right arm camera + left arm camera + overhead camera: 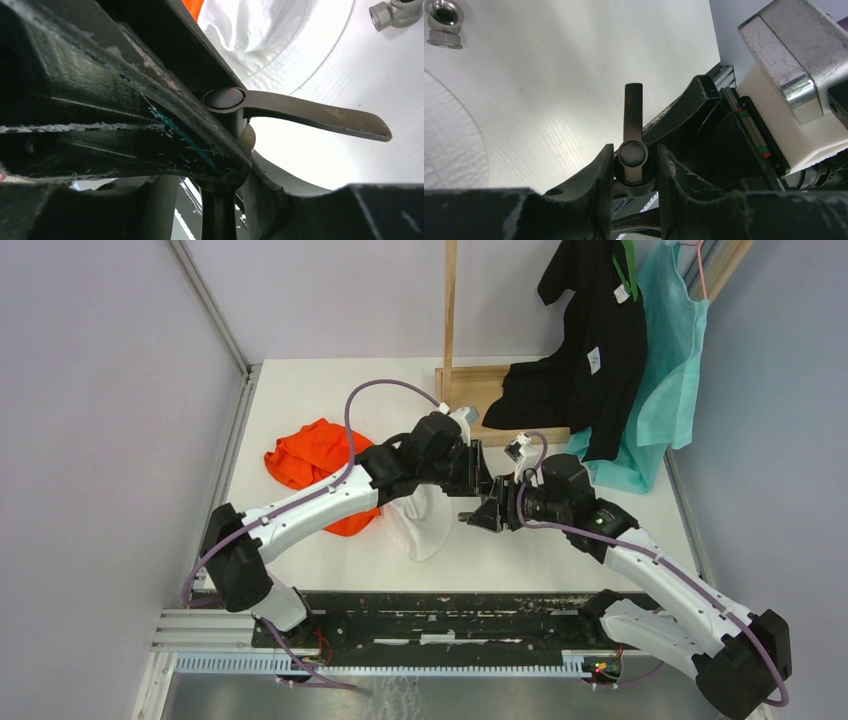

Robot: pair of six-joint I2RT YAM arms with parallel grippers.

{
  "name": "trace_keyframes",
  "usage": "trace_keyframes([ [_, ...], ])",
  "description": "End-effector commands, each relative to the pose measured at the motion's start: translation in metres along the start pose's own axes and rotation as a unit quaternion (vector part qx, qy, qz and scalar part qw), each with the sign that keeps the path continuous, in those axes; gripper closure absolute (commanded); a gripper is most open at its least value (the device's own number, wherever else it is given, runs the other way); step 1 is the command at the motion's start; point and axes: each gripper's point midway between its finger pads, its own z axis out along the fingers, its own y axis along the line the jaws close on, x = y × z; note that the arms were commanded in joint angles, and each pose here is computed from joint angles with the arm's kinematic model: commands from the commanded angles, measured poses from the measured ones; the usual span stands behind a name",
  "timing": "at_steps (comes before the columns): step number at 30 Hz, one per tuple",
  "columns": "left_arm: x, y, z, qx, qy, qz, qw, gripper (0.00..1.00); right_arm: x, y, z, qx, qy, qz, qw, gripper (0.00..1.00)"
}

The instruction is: Install the water faucets

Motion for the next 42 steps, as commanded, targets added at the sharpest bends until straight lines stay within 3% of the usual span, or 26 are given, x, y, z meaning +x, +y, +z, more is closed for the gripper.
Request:
trace_keyframes([
  [1,-0.023,-0.032,-0.012,0.052,-0.033,0.029,0.998,0.97,-0.016,0.013,0.001,-0.031,-0.033,-0.016,0.999,0.49],
  [11,-0.022,-0.033,-0.013,0.054,-0.031,0.028,0.998,0.97,-0.014,0.013,0.006,-0.04,-0.031,-0.008,0.999,0.61],
  [13,-0.022,-0.033,-0.013,0.054,-0.031,0.028,0.998,0.97,-0.015,0.015,0.007,-0.046,-0.033,-0.008,0.998,0.76],
  [14,-0.022,-0.032,-0.013,0.053,-0.031,0.028,0.998,0.97,-0.015,0.015,0.007,-0.047,-0.034,-0.008,0.998,0.91],
  [15,-0.022,-0.032,-0.012,0.053,-0.031,0.028,0.998,0.97,-0.015,0.016,0.007,-0.048,-0.036,-0.007,0.998,0.98],
  [18,-0.023,-0.031,-0.014,0.049,-0.035,0.03,0.998,0.97,-0.015,0.012,0.006,-0.038,-0.043,-0.004,0.998,1.0],
  [19,-0.024,-0.03,-0.014,0.045,-0.037,0.031,0.998,0.93,-0.014,0.01,0.005,-0.035,-0.044,-0.003,0.998,1.0],
  [20,-0.025,-0.028,-0.014,0.04,-0.039,0.032,0.998,0.83,-0.013,0.008,0.005,-0.031,-0.046,-0.002,0.998,1.0],
  [24,-0.033,-0.02,-0.017,0.021,-0.048,0.036,0.998,0.3,-0.01,-0.006,-0.002,0.013,-0.054,-0.004,0.998,0.99],
  [27,-0.04,-0.016,-0.021,0.01,-0.053,0.045,0.998,0.1,-0.008,-0.028,-0.02,0.085,-0.064,-0.019,0.994,1.0],
  [30,-0.044,-0.011,-0.024,0.001,-0.053,0.058,0.997,0.03,-0.011,-0.058,-0.046,0.17,-0.081,-0.02,0.982,1.0],
  [34,-0.051,0.007,-0.023,-0.027,-0.061,0.078,0.995,0.0,-0.014,-0.093,-0.081,0.261,-0.092,0.008,0.961,1.0],
  [39,-0.056,0.066,-0.001,-0.133,-0.073,0.165,0.975,0.01,-0.028,-0.115,-0.112,0.32,-0.143,0.043,0.936,1.0],
  [42,-0.049,0.097,0.028,-0.177,-0.023,0.219,0.959,0.01,-0.035,-0.113,-0.117,0.32,-0.166,0.047,0.932,1.0],
])
